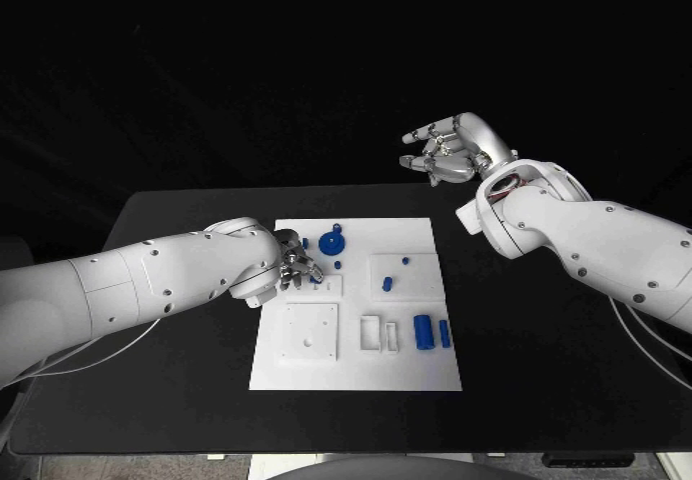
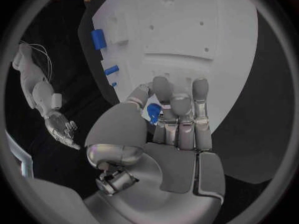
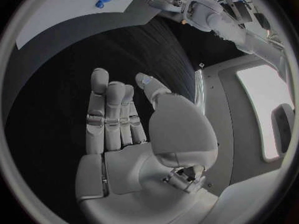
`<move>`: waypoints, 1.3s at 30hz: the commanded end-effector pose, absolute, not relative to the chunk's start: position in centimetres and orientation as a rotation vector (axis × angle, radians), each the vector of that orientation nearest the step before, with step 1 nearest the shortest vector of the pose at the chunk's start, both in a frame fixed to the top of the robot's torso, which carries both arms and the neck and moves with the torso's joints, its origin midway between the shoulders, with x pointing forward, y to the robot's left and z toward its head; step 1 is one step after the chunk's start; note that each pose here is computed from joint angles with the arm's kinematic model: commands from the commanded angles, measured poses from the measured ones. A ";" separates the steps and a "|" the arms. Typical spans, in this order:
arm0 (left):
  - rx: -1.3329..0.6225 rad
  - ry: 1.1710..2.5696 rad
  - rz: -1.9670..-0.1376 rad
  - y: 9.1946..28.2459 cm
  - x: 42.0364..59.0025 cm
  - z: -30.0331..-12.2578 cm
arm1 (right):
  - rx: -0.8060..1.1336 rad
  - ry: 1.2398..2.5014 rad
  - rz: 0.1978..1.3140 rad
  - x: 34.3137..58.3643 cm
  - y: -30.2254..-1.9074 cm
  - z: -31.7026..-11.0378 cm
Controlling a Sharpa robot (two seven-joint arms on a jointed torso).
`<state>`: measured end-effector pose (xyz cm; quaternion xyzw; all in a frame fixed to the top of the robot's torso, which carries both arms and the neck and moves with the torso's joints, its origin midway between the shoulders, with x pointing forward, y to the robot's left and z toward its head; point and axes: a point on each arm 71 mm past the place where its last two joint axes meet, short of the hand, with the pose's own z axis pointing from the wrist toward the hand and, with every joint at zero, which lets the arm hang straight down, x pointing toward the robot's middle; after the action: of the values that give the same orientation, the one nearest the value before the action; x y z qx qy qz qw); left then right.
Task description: Assemble the parts on the task board
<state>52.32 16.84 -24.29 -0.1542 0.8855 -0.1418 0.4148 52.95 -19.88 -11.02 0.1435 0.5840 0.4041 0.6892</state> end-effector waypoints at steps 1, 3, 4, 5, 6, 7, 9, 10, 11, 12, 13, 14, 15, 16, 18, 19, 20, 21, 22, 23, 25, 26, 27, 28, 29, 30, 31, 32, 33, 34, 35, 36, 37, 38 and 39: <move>-0.370 2.250 -0.358 16.7 52.1 -24.4 | 0.323 1.313 0.904 53.0 -19.9 -11.1; -0.372 2.250 -0.357 16.8 52.1 -24.4 | 0.323 1.315 0.903 53.0 -19.9 -11.1; -0.372 2.250 -0.357 16.8 52.1 -24.4 | 0.323 1.315 0.903 53.0 -19.9 -11.1; -0.372 2.251 -0.356 16.8 52.1 -24.4 | 0.324 1.316 0.902 53.0 -19.9 -11.1; -0.372 2.251 -0.356 16.9 52.1 -24.4 | 0.324 1.316 0.902 53.0 -19.9 -11.1; -0.372 2.252 -0.356 16.9 52.1 -24.5 | 0.324 1.317 0.902 53.0 -19.9 -11.1; -0.372 2.254 -0.356 16.9 52.0 -24.5 | 0.324 1.318 0.902 53.0 -19.9 -11.1; -0.371 2.255 -0.355 16.9 52.0 -24.5 | 0.324 1.319 0.902 53.0 -19.9 -11.1; -0.371 2.256 -0.355 16.9 52.0 -24.5 | 0.324 1.320 0.902 53.0 -19.9 -11.1; -0.371 2.256 -0.355 16.9 52.0 -24.5 | 0.324 1.320 0.902 53.0 -19.9 -11.1; -0.371 2.256 -0.354 17.0 52.0 -24.5 | 0.324 1.320 0.902 53.0 -19.9 -11.1; -0.370 2.257 -0.353 17.0 52.0 -24.5 | 0.325 1.321 0.901 53.1 -19.9 -11.1; -0.370 2.257 -0.352 17.0 52.0 -24.5 | 0.325 1.321 0.901 53.1 -19.9 -11.2; -0.371 2.257 -0.351 17.1 52.0 -24.5 | 0.325 1.322 0.901 53.1 -19.9 -11.2; -0.370 2.260 -0.349 17.1 52.0 -24.5 | 0.326 1.323 0.900 53.1 -19.9 -11.2; -0.370 2.261 -0.349 17.1 51.9 -24.5 | 0.326 1.323 0.900 53.1 -19.9 -11.2; -0.369 2.262 -0.348 17.2 51.9 -24.5 | 0.326 1.324 0.900 53.1 -19.9 -11.2; -0.368 2.263 -0.348 17.2 51.9 -24.5 | 0.326 1.324 0.900 53.1 -19.9 -11.2; -0.367 2.265 -0.348 17.2 51.9 -24.6 | 0.326 1.324 0.900 53.1 -19.9 -11.2; -0.366 2.266 -0.349 17.1 51.9 -24.6 | 0.327 1.324 0.900 53.1 -19.9 -11.2; -0.364 2.270 -0.349 17.1 51.8 -24.6 | 0.327 1.325 0.900 53.1 -19.9 -11.2; -0.363 2.271 -0.350 17.1 51.8 -24.6 | 0.327 1.326 0.900 53.1 -19.9 -11.2; -0.362 2.273 -0.350 17.1 51.8 -24.6 | 0.327 1.326 0.900 53.1 -19.8 -11.2; -0.361 2.274 -0.350 17.1 51.8 -24.6 | 0.327 1.327 0.900 53.1 -19.8 -11.3; -0.360 2.275 -0.350 17.1 51.7 -24.7 | 0.327 1.327 0.900 53.1 -19.8 -11.3; -0.359 2.277 -0.350 17.1 51.7 -24.7 | 0.327 1.325 0.901 53.1 -19.8 -11.3; -0.359 2.278 -0.350 17.1 51.7 -24.7 | 0.327 1.325 0.901 53.1 -19.8 -11.3; -0.359 2.280 -0.351 17.1 51.7 -24.7 | 0.327 1.324 0.901 53.1 -19.8 -11.3; -0.359 2.281 -0.351 17.1 51.7 -24.7 | 0.327 1.323 0.901 53.1 -19.8 -11.3; -0.360 2.282 -0.352 17.1 51.7 -24.7 | 0.328 1.323 0.901 53.1 -19.8 -11.3; -0.360 2.283 -0.352 17.1 51.7 -24.7 | 0.328 1.323 0.901 53.1 -19.8 -11.3; -0.361 2.284 -0.352 17.1 51.6 -24.7 | 0.329 1.323 0.901 53.1 -19.8 -11.3; -0.361 2.284 -0.353 17.1 51.6 -24.7 | 0.329 1.323 0.901 53.1 -19.8 -11.3; -0.361 2.284 -0.353 17.1 51.6 -24.7 | 0.329 1.323 0.901 53.1 -19.8 -11.3; -0.362 2.285 -0.353 17.1 51.6 -24.7 | 0.329 1.323 0.901 53.1 -19.8 -11.3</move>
<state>51.82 17.29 -24.61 -0.1478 0.8942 -0.1379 0.3995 53.12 -19.90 -11.29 0.1490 0.5884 0.3997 0.6869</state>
